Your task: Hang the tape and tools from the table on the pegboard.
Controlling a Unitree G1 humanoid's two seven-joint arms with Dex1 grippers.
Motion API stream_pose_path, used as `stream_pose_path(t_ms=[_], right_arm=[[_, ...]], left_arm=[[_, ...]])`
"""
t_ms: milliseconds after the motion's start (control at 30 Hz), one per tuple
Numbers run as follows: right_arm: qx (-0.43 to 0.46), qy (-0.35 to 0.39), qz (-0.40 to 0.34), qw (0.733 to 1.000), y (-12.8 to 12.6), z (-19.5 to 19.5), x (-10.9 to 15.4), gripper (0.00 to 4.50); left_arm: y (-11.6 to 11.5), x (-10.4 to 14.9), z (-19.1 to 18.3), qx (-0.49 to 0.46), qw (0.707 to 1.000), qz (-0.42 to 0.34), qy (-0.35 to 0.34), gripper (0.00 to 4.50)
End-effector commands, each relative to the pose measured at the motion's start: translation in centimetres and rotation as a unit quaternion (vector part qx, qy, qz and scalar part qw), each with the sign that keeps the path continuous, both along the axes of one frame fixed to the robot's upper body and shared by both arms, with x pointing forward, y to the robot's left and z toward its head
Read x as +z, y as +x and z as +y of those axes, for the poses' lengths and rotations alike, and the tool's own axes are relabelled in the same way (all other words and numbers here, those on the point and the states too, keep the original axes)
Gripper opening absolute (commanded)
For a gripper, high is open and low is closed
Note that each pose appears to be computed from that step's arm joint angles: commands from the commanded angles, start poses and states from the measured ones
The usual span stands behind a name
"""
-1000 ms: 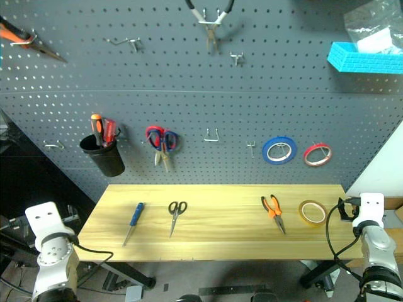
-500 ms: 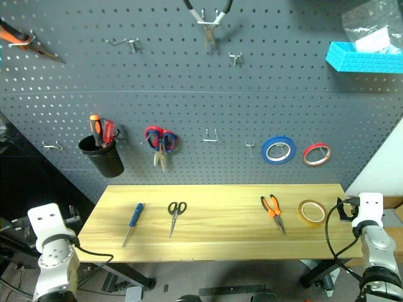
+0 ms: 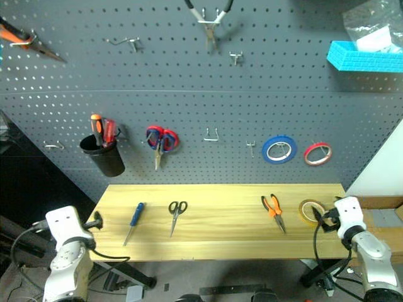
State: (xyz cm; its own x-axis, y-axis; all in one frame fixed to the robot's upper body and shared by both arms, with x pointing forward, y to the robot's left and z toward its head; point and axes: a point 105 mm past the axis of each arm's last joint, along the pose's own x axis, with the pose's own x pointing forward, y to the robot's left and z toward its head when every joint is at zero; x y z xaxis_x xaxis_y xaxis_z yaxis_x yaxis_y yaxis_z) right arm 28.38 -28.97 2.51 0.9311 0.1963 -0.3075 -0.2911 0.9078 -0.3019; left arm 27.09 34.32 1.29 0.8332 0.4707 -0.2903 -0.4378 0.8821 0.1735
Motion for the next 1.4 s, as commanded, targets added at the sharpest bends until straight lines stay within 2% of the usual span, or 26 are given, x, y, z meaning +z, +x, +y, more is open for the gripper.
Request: stream_pose_path(t_ms=[33, 167, 367, 600, 667, 767, 867, 900, 967, 1133, 1400], right_arm=[[0.015, 0.010, -0.005, 1.000, 0.8, 1.4, 2.3, 4.41], [0.003, 0.013, 0.024, 1.000, 1.6, 2.2, 3.0, 4.41], [-0.022, 0.022, 0.076, 0.997, 3.1, 2.2, 3.1, 4.41], [-0.056, 0.038, 0.142, 0.988, 4.9, 1.1, 2.5, 4.41], [-0.051, 0.028, 0.157, 0.986, 5.5, 1.0, 2.1, 4.41], [-0.043, 0.013, 0.166, 0.985, 6.4, 0.9, 1.6, 4.41], [-0.031, 0.000, 0.173, 0.984, 7.3, 0.7, 1.2, 4.41], [-0.028, -0.002, 0.175, 0.984, 7.5, 0.7, 1.2, 4.41], [-0.022, -0.009, 0.178, 0.984, 8.0, 0.5, 1.2, 4.41], [-0.016, -0.023, 0.198, 0.980, 8.9, 0.0, 0.7, 4.41], [0.009, -0.042, 0.261, 0.964, 8.3, 0.1, -1.2, 4.41]], left_arm=[[3.0, 3.3, -3.8, -0.110, 0.993, -0.021, 0.028, 4.49], [5.2, 5.4, -9.4, -0.239, 0.971, -0.016, -0.002, 4.49], [6.5, 7.3, -14.8, -0.358, 0.933, 0.009, -0.018, 4.49], [7.0, 9.8, -19.1, -0.471, 0.880, -0.029, 0.057, 4.49], [6.8, 10.7, -20.7, -0.514, 0.853, -0.062, 0.062, 4.49], [5.3, 11.0, -23.2, -0.611, 0.785, -0.061, 0.085, 4.49], [2.7, 10.8, -25.0, -0.705, 0.709, -0.017, 0.006, 4.49], [2.2, 11.1, -25.3, -0.720, 0.693, -0.017, -0.007, 4.49], [2.3, 11.3, -25.1, -0.724, 0.690, -0.016, -0.001, 4.49], [1.8, 12.0, -25.4, -0.757, 0.654, -0.007, 0.004, 4.49], [1.8, 12.4, -25.7, -0.776, 0.630, -0.003, 0.039, 4.49]])
